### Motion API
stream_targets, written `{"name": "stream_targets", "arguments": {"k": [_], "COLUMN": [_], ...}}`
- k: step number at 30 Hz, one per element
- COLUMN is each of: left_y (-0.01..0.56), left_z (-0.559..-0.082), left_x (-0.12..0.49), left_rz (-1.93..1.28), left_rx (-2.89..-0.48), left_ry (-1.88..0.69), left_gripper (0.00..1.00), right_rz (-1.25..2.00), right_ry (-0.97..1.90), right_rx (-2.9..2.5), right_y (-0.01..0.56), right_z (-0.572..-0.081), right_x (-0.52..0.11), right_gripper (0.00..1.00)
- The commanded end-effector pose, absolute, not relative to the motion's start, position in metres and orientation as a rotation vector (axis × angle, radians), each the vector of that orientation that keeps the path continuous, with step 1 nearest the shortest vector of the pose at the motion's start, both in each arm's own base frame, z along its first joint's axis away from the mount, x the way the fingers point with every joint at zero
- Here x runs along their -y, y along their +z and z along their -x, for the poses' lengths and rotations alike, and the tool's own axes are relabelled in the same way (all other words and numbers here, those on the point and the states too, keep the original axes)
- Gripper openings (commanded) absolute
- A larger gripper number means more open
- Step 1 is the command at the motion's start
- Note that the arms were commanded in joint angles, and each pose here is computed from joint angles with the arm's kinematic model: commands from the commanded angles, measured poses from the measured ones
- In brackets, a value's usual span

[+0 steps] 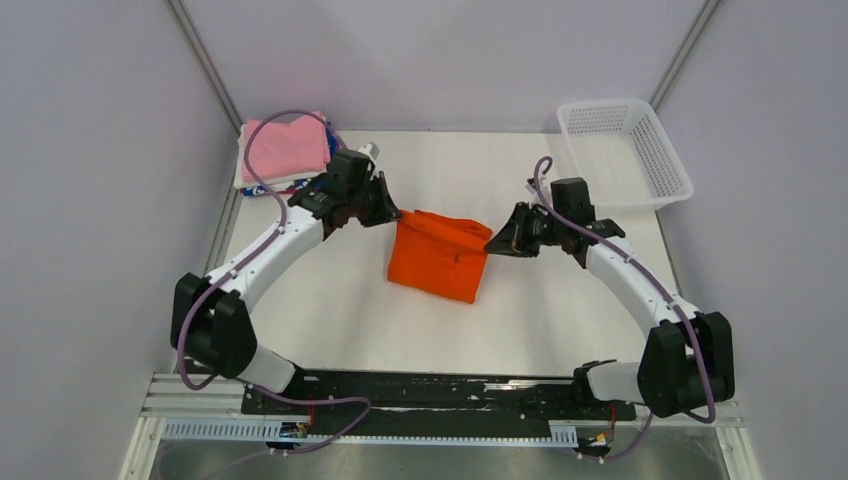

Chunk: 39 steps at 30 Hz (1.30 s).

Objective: Fold and stack the t-shirts
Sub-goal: Fold the long partially folded tshirt into a neat square, then smooth out wrinkles on the folded tshirt

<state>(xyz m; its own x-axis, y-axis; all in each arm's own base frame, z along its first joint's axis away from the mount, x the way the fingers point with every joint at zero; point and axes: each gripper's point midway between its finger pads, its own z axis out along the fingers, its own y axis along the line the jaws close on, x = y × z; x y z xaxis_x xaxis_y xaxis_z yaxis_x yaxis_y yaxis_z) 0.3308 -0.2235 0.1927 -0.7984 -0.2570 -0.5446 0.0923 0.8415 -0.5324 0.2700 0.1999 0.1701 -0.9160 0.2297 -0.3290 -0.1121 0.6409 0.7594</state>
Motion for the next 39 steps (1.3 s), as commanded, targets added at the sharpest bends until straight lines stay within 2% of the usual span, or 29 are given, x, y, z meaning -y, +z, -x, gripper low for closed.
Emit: {"name": "stream_targets", "arguments": {"k": [1,9,20,22,23,24,25,26,27,28,30,34,39], "left_y": [0.206,0.175,0.109,0.099,0.096,0.097,0.101,0.105,0.114,0.12,0.139,0.157,0.17], "left_z": [-0.386,-0.435,-0.475,-0.48,-0.484,-0.486,-0.49,-0.492,-0.495,-0.495,-0.493,-0.465,-0.401], "left_x": [0.216,0.22,0.223,0.224,0.224,0.227,0.229,0.231,0.234,0.238,0.245,0.261,0.284], "left_rz": [0.12,0.133,0.156,0.17,0.191,0.193,0.195,0.188,0.181,0.167,0.136,0.059,-0.061], "left_rx": [-2.282,-2.324,-2.444,-2.468,-2.483,-2.488,-2.488,-2.485,-2.467,-2.457,-2.43,-2.425,-2.429], "left_ry": [-0.632,-0.534,-0.469,-0.465,-0.465,-0.481,-0.492,-0.508,-0.524,-0.551,-0.615,-0.755,-0.926], "left_gripper": [0.0,0.0,0.0,0.0,0.0,0.08,0.17,0.47,0.66,0.91,0.99,1.0,1.0], "right_rz": [-0.076,-0.169,-0.293,-0.311,-0.32,-0.314,-0.311,-0.311,-0.307,-0.306,-0.296,-0.26,-0.123], "right_ry": [1.104,1.054,0.979,0.957,0.956,0.968,0.975,0.978,0.983,0.985,1.001,1.125,1.432], "right_rx": [-2.352,-2.383,-2.427,-2.43,-2.432,-2.432,-2.431,-2.428,-2.42,-2.415,-2.39,-2.373,-2.352], "right_y": [0.187,0.157,0.111,0.106,0.104,0.105,0.106,0.11,0.115,0.119,0.133,0.154,0.173], "right_z": [-0.314,-0.359,-0.409,-0.416,-0.419,-0.422,-0.426,-0.429,-0.431,-0.433,-0.432,-0.408,-0.352], "right_x": [-0.192,-0.179,-0.167,-0.166,-0.165,-0.167,-0.169,-0.169,-0.17,-0.17,-0.172,-0.189,-0.231], "right_gripper": [0.0,0.0,0.0,0.03,0.09,0.22,0.41,0.58,0.69,0.77,0.84,0.93,1.0]}}
